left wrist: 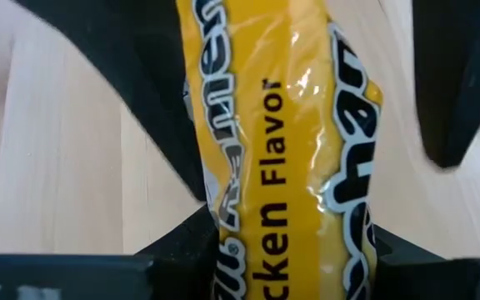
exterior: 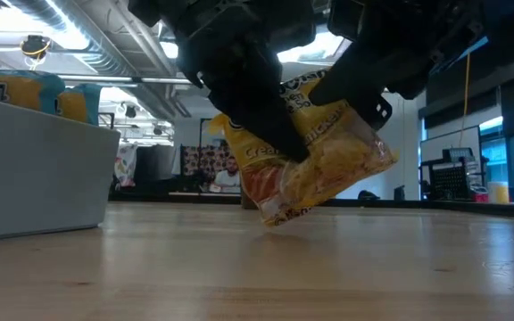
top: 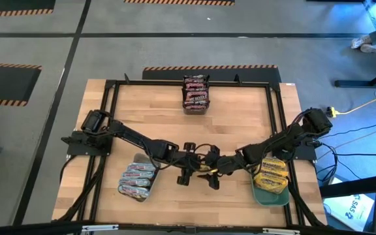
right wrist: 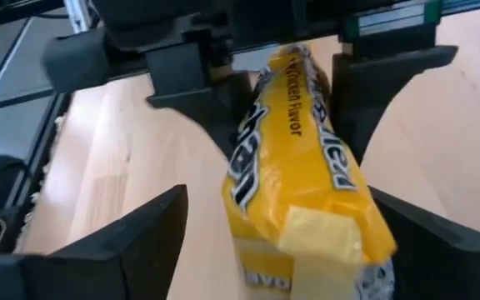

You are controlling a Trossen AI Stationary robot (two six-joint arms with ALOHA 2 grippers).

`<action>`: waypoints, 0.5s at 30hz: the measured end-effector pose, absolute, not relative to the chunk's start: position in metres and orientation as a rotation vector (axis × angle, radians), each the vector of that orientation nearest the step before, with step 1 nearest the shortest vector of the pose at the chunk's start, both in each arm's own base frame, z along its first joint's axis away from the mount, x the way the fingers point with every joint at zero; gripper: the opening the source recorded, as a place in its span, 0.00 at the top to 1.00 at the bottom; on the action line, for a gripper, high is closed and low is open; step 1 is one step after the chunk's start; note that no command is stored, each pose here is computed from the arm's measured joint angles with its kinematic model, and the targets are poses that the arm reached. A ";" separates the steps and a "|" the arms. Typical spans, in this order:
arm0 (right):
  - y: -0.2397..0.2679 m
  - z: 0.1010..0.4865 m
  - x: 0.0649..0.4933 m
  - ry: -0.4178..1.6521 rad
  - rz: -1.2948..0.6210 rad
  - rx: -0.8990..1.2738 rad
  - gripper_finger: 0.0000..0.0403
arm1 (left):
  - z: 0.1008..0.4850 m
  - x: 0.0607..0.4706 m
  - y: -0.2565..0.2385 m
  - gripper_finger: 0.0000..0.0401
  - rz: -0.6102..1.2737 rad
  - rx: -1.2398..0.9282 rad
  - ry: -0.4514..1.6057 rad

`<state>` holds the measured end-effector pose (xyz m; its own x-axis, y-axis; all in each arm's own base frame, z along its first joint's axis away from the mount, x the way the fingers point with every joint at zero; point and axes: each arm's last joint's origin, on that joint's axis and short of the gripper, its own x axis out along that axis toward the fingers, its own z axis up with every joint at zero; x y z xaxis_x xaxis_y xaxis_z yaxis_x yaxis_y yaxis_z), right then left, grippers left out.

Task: Sort Maruchan noodles
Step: Put the yellow noodle pack into the green bin

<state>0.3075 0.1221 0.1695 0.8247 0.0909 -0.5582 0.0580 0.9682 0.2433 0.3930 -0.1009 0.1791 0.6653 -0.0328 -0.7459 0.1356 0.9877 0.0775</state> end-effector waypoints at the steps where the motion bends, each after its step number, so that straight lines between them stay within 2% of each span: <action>1: 0.122 0.170 0.308 0.599 0.008 0.253 0.24 | 0.180 0.394 -0.101 0.65 -0.095 0.129 0.830; 5: 0.121 0.169 0.308 0.592 -0.014 0.219 0.31 | 0.180 0.394 -0.101 0.65 -0.094 0.127 0.822; 15: 0.114 0.167 0.310 0.601 -0.031 0.212 0.68 | 0.180 0.395 -0.099 0.64 -0.090 0.123 0.819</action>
